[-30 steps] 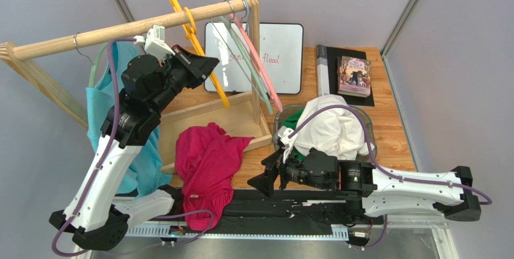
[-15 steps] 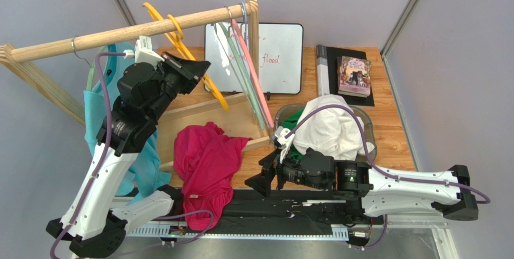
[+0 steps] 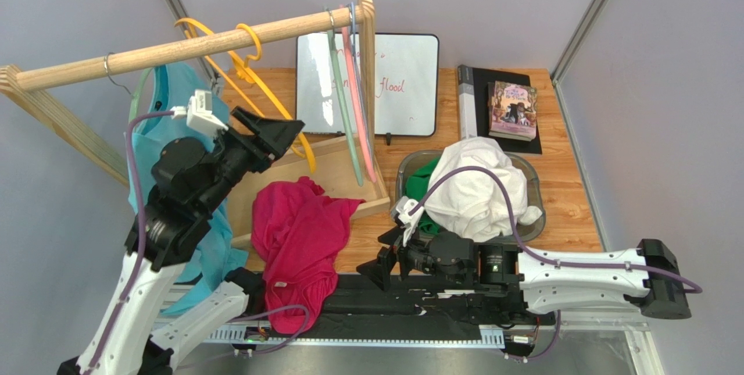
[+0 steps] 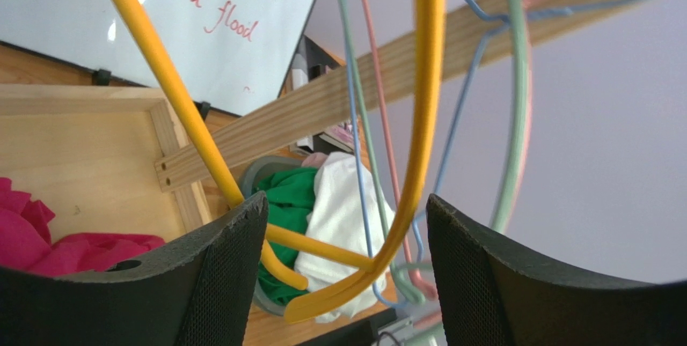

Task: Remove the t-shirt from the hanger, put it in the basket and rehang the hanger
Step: Hang the hanger back to the clothesline with the left arm, then place the tshirt into the basket

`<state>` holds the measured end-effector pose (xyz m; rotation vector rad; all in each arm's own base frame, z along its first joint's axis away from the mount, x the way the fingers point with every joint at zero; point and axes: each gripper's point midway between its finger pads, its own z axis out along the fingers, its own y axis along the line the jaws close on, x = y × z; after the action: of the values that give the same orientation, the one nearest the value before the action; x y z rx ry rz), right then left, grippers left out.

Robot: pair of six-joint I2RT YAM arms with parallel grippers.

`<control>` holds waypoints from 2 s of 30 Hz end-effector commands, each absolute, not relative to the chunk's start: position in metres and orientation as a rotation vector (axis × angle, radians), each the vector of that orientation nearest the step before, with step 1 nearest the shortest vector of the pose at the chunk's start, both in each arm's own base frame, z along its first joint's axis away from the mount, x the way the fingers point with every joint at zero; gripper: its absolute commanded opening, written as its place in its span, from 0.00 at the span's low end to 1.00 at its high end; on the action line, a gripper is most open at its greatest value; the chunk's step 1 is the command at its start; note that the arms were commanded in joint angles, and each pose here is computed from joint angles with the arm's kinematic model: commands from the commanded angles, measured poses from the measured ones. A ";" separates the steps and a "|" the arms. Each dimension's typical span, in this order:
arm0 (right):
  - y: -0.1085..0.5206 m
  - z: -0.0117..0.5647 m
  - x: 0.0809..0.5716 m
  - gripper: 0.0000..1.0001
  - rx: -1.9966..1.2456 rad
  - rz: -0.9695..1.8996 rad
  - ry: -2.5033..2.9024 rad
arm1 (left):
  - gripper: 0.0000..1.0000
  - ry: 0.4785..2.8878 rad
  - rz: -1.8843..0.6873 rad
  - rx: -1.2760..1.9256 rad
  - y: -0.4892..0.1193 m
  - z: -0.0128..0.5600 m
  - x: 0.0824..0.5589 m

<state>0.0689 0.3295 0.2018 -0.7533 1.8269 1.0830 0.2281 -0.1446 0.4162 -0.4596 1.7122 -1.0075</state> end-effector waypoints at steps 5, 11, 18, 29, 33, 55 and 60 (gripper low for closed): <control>0.401 0.178 0.085 1.00 -0.758 1.048 1.758 | 0.77 1.764 -1.076 -0.135 -0.141 0.384 0.147; 0.465 0.118 0.080 1.00 -0.804 1.046 1.861 | 0.76 1.826 -0.976 -0.110 -0.117 0.359 0.116; 0.501 0.063 0.052 1.00 -1.010 0.887 1.885 | 0.76 1.736 -0.890 -0.136 -0.085 0.370 0.094; 0.434 0.059 0.098 0.29 -0.688 0.465 1.922 | 0.76 1.674 -0.837 -0.164 -0.064 0.375 0.080; 0.392 0.114 0.130 0.05 -0.515 0.405 1.840 | 0.75 1.676 -0.834 -0.168 -0.064 0.373 0.081; 0.147 0.469 0.239 0.00 -0.060 0.408 1.455 | 0.71 1.593 -0.786 -0.305 -0.036 0.380 0.076; 0.117 0.523 0.227 0.00 -0.003 0.409 1.340 | 0.71 1.589 -0.779 -0.319 -0.033 0.383 0.075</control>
<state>0.2442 0.1483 0.4618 -0.0317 1.4795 0.4034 0.0768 -0.0393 0.3773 -0.2885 1.6030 -0.7919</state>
